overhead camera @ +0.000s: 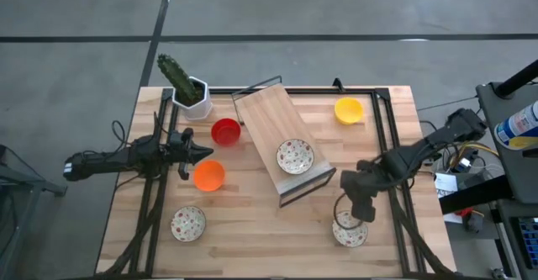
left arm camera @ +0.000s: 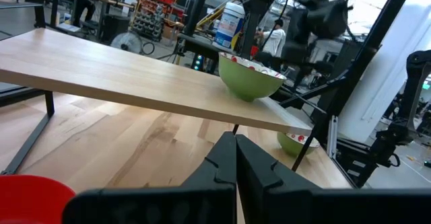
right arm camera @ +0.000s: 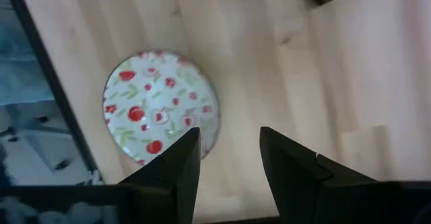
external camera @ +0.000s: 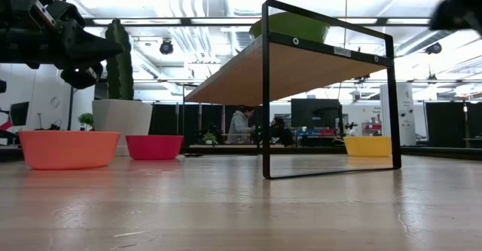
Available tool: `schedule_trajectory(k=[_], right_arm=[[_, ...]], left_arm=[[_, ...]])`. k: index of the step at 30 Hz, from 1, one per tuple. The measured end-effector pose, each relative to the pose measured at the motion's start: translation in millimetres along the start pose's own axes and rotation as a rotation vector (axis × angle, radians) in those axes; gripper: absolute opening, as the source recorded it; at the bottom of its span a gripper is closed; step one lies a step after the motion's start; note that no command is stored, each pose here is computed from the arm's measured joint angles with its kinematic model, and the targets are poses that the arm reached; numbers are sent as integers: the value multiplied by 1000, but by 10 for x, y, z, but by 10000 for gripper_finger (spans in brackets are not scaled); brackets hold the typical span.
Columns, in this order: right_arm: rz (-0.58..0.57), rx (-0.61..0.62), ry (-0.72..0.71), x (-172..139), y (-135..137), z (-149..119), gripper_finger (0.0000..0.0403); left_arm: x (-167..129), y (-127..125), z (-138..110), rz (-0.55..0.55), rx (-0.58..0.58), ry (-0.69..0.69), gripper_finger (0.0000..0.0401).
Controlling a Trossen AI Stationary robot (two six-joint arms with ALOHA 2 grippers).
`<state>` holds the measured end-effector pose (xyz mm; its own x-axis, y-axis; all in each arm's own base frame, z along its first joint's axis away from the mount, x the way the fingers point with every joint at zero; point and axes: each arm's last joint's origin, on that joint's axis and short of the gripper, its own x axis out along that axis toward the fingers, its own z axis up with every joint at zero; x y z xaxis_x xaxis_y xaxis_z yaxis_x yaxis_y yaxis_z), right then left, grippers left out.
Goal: Pick & Place Mini bowls
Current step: Stack the right white patterned bowl on the white patterned bowl on the shelf
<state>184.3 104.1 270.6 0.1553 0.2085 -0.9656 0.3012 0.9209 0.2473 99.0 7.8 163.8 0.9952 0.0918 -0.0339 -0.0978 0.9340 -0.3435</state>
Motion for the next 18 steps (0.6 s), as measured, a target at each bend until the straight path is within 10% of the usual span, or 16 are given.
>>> schedule_trajectory(k=[18], right_arm=[[31, 190, 26, 705, -57, -319, 139]], left_arm=[[0, 1, -1, 0, 0, 0, 0]])
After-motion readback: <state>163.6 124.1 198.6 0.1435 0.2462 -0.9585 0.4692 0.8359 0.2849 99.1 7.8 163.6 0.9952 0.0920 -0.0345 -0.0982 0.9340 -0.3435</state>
